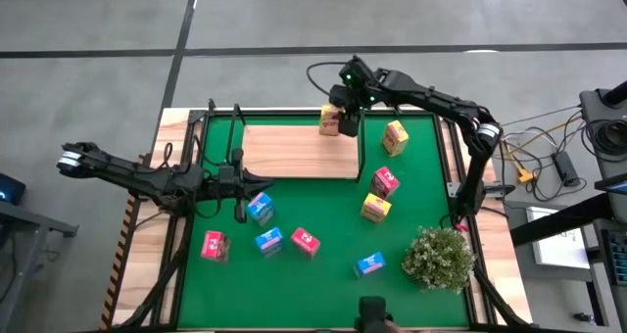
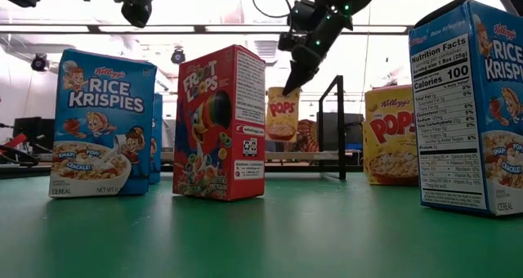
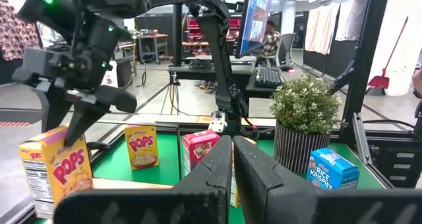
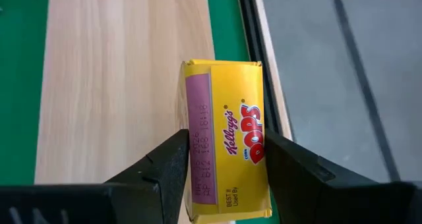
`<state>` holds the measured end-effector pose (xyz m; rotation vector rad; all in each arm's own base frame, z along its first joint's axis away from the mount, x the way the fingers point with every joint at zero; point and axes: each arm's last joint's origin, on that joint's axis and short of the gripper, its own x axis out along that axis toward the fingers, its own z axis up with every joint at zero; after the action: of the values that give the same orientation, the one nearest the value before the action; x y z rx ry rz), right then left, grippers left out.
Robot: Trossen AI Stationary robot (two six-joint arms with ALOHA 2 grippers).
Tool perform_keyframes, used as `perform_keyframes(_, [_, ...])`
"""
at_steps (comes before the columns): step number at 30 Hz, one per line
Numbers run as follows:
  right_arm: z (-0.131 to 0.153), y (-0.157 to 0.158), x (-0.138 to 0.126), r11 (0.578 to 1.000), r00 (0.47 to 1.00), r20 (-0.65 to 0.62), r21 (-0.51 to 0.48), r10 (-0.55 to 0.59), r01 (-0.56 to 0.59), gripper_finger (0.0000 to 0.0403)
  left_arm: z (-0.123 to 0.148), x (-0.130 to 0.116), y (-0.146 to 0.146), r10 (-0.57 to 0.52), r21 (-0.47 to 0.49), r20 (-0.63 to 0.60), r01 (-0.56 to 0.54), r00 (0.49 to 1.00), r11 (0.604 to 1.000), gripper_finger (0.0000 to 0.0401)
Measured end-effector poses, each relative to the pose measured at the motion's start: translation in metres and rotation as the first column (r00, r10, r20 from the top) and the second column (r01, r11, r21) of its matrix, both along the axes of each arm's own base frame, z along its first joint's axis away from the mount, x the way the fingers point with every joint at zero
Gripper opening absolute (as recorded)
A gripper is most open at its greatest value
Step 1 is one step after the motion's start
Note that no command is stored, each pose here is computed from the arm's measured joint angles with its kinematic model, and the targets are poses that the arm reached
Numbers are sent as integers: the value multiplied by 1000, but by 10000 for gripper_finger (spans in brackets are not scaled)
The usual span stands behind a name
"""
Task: Stack cereal on shelf
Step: Put the bottom left yellow cereal box on the shelf
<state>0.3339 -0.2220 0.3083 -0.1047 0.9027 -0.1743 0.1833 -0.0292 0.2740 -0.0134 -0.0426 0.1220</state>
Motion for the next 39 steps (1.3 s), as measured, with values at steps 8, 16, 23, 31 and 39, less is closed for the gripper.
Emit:
perform_keyframes(8, [-18, -7, 6, 1000, 999, -45, 29, 0, 2, 173, 0, 0, 0, 0, -1, 0, 0, 1000, 1000, 0])
perform_keyframes(16, [-19, -7, 7, 1000, 999, -47, 24, 6, -4, 182, 0, 0, 0, 0, -1, 0, 0, 1000, 1000, 0])
perform_keyframes(23, [-19, -6, 7, 999, 997, -57, -4, 46, -46, 196, 0, 0, 0, 0, -1, 0, 0, 1000, 1000, 0])
perform_keyframes(31, [-18, -6, 7, 999, 997, -57, -5, 47, -47, 196, 0, 0, 0, 0, -1, 0, 0, 1000, 1000, 0])
perform_keyframes(39, [-19, -6, 7, 999, 998, -56, 3, 37, -37, 196, 0, 0, 0, 0, 0, -2, 0, 1000, 1000, 0])
